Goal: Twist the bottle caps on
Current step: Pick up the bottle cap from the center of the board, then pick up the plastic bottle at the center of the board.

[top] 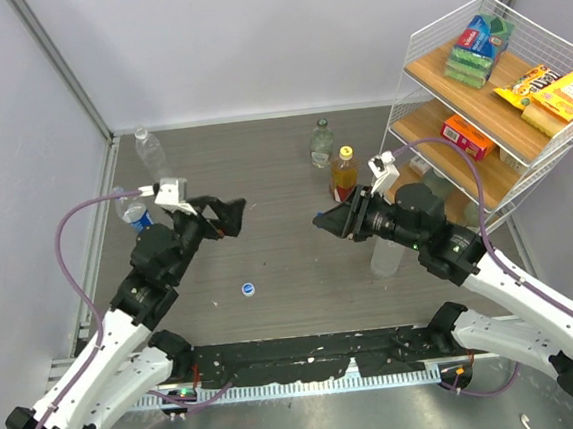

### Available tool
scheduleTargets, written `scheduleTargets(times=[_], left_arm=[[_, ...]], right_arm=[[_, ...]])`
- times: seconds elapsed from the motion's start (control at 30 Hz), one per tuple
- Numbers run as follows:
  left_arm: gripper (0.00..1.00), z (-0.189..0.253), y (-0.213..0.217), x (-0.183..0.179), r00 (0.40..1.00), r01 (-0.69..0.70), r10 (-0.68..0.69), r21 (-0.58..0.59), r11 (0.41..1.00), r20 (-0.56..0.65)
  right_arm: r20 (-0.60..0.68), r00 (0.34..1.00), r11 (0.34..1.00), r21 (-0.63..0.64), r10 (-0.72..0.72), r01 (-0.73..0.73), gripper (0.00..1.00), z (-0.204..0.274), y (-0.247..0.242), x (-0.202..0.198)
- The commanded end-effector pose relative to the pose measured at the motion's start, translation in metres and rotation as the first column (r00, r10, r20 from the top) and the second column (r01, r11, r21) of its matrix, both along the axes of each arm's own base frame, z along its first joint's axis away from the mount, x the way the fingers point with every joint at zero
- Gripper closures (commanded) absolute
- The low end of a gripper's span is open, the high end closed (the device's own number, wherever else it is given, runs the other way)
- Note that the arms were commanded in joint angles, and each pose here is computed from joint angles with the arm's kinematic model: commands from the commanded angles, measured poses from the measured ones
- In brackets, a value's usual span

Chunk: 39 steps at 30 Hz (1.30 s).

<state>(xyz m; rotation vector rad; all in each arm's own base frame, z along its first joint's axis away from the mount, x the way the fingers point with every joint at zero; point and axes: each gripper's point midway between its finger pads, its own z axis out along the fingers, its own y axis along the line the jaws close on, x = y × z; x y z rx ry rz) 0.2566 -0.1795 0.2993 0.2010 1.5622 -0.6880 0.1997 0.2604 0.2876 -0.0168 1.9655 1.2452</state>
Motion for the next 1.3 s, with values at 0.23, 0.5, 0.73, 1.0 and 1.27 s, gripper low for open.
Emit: scheduleTargets(times=[0.23, 0.5, 0.73, 1.0, 1.27], left_arm=[[0.0, -0.126, 0.185, 0.013, 0.451, -0.884, 0.892, 0.122, 0.451, -0.031], [0.0, -0.149, 0.22, 0.03, 0.359, -0.913, 0.933, 0.216, 0.346, 0.019], [0.0, -0.148, 0.247, 0.041, 0.364, -0.925, 0.931, 0.124, 0.358, 0.027], [0.0, -0.17, 0.26, 0.071, 0.391, -0.897, 0.917, 0.257, 0.36, 0.079], [0.0, -0.176, 0.263, 0.087, 0.398, -0.87, 0.915, 0.343, 0.354, 0.065]], right_arm=[[0.093, 0.995, 0.984, -0.17, -0.035, 0.05, 0.73, -0.006, -0.008, 0.023], [0.083, 0.996, 0.989, -0.144, 0.035, -0.022, 0.73, -0.004, -0.001, 0.021], [0.101, 0.994, 0.992, -0.121, 0.047, -0.035, 0.73, 0.005, -0.001, 0.026], [0.096, 0.988, 0.991, -0.073, 0.122, -0.116, 0.73, 0.016, 0.011, 0.028], [0.102, 0.985, 0.989, -0.059, 0.14, -0.134, 0.74, 0.024, 0.012, 0.031]])
